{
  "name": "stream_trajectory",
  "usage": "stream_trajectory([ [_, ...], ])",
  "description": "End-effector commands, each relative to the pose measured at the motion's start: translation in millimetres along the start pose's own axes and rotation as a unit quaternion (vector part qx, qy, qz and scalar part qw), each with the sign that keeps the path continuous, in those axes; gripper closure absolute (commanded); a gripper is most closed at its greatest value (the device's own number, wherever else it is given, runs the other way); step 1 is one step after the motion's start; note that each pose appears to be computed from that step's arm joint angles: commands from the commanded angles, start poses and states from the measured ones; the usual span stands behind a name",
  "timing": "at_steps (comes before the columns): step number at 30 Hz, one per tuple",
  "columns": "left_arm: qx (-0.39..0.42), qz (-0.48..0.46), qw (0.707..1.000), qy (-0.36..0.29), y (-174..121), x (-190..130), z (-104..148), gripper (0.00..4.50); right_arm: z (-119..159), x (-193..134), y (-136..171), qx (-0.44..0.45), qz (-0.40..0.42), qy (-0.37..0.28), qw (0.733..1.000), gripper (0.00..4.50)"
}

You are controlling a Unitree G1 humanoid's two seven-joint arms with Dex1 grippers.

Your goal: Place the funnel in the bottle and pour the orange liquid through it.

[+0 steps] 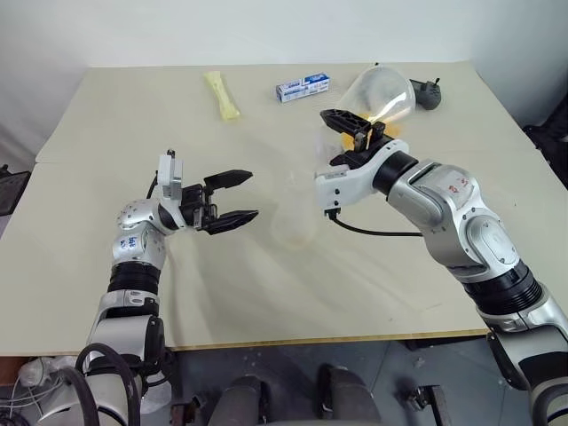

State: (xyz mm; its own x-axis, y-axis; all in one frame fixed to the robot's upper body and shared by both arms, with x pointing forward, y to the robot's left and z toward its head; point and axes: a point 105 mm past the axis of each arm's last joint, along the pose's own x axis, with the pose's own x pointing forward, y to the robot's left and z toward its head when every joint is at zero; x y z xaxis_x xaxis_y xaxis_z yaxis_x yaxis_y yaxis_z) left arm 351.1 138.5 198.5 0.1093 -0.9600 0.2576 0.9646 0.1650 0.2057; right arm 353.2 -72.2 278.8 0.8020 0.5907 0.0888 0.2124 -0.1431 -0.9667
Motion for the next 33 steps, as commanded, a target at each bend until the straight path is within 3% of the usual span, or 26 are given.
stream_trajectory([
  [1,0.015,-0.003,1.000,-0.024,0.5,1.6,11.0,0.00,-10.8,-5.7,-30.0,-0.031,-0.043,0.017,0.998,1.76],
  [33,0.013,-0.003,0.999,-0.034,3.4,5.6,12.2,0.00,-11.6,-2.5,-34.7,-0.101,-0.044,0.002,0.994,1.76],
])
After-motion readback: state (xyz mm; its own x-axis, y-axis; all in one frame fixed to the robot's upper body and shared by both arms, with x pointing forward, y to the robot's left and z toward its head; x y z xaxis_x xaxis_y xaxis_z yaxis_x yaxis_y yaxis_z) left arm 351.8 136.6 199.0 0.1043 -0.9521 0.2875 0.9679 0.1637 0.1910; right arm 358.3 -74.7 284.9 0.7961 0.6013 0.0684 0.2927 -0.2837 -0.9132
